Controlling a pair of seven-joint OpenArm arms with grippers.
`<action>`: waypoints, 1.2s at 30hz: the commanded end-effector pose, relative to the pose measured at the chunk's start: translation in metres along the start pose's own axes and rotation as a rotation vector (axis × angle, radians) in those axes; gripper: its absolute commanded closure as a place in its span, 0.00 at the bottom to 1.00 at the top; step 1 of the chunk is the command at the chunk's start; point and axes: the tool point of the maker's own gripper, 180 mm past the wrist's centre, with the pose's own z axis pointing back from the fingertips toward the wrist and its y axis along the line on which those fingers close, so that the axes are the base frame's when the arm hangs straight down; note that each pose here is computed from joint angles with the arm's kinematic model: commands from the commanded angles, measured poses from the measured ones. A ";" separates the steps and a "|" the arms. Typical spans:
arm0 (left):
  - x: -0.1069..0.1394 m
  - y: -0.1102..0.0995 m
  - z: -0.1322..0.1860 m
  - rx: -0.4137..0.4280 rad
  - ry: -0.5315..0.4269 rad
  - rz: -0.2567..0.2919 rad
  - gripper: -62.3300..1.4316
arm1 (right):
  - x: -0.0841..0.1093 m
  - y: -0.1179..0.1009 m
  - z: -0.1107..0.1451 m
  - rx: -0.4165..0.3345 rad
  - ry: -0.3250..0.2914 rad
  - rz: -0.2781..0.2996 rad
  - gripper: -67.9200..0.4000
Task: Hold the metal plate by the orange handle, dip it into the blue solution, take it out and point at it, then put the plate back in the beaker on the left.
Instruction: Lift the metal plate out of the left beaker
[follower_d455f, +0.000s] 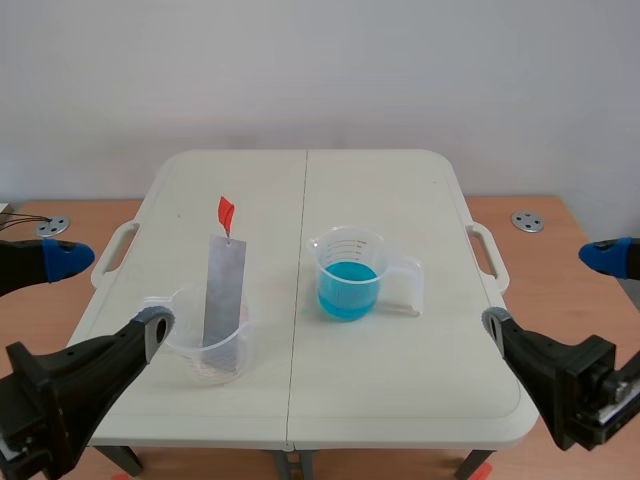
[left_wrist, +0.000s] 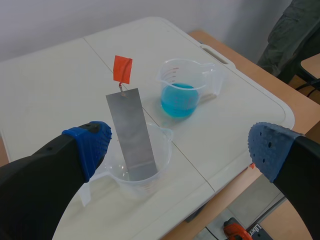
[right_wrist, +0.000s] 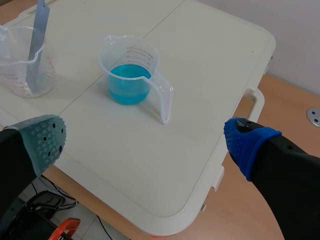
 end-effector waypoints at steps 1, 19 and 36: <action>0.006 0.001 0.000 -0.001 -0.023 -0.004 0.05 | 0.007 -0.001 -0.002 0.007 -0.023 0.014 0.02; -0.001 0.003 -0.002 -0.001 0.030 -0.031 0.87 | 0.028 0.021 -0.028 0.132 -0.066 0.102 0.02; -0.040 0.005 0.022 0.022 0.216 -0.081 0.96 | 0.069 0.092 -0.092 0.336 -0.157 0.087 0.02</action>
